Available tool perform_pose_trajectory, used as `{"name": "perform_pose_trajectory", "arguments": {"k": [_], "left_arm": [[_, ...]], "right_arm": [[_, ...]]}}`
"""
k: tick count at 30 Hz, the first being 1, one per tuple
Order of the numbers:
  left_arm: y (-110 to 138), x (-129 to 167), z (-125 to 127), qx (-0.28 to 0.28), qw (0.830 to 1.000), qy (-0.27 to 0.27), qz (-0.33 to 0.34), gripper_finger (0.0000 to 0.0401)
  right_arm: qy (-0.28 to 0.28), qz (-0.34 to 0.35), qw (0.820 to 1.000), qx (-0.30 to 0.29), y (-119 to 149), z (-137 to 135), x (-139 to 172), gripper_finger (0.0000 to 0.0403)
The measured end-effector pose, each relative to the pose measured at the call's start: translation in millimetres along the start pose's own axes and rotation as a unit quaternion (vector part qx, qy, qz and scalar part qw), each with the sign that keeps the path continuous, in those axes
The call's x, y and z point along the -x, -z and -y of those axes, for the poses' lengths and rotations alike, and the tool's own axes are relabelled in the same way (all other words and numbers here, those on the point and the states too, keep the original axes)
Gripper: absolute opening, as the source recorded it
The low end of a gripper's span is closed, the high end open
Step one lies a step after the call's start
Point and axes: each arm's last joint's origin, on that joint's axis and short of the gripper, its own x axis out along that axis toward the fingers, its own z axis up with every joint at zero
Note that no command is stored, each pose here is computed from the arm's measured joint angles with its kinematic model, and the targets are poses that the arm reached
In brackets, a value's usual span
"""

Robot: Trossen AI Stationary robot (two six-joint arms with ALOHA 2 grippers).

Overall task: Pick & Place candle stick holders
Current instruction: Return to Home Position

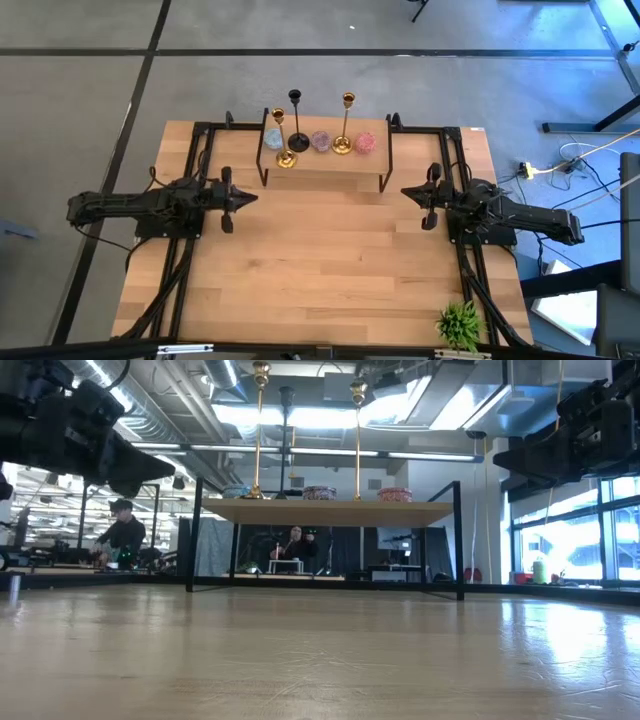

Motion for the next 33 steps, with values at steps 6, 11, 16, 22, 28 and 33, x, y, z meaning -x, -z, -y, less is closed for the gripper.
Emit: {"name": "perform_pose_trajectory", "arguments": {"k": [6, 11, 16, 22, 28, 33], "left_arm": [[0.5, -0.8, -1.2, 0.055, 0.998, -0.018, -0.003, 0.0001], [0.5, -0.8, -1.2, 0.051, 0.999, -0.017, -0.003, 0.0001], [0.5, -0.8, -1.2, 0.051, 0.999, -0.017, -0.003, 0.0001], [0.4, -0.8, -1.2, -0.011, 1.0, -0.018, -0.004, 0.0001], [0.4, -0.8, -1.2, 0.001, 1.0, -0.018, -0.004, 0.0001], [0.4, -0.8, -1.2, 0.015, 1.0, -0.018, -0.003, 0.0001]], "right_arm": [[0.0, 0.0, 1.0, 0.0, 0.0, 0.0, 0.0, 0.0005], [0.0, 0.0, 1.0, 0.0, 0.0, 0.0, 0.0, 0.0005], [0.0, 0.0, 1.0, 0.0, 0.0, 0.0, 0.0, 0.0005], [0.0, 0.0, 1.0, 0.0, 0.0, 0.0, 0.0, 0.0005], [0.0, 0.0, 1.0, 0.0, 0.0, 0.0, 0.0, 0.0005], [0.0, 0.0, 1.0, 0.0, 0.0, 0.0, 0.0, 0.0005]]}}
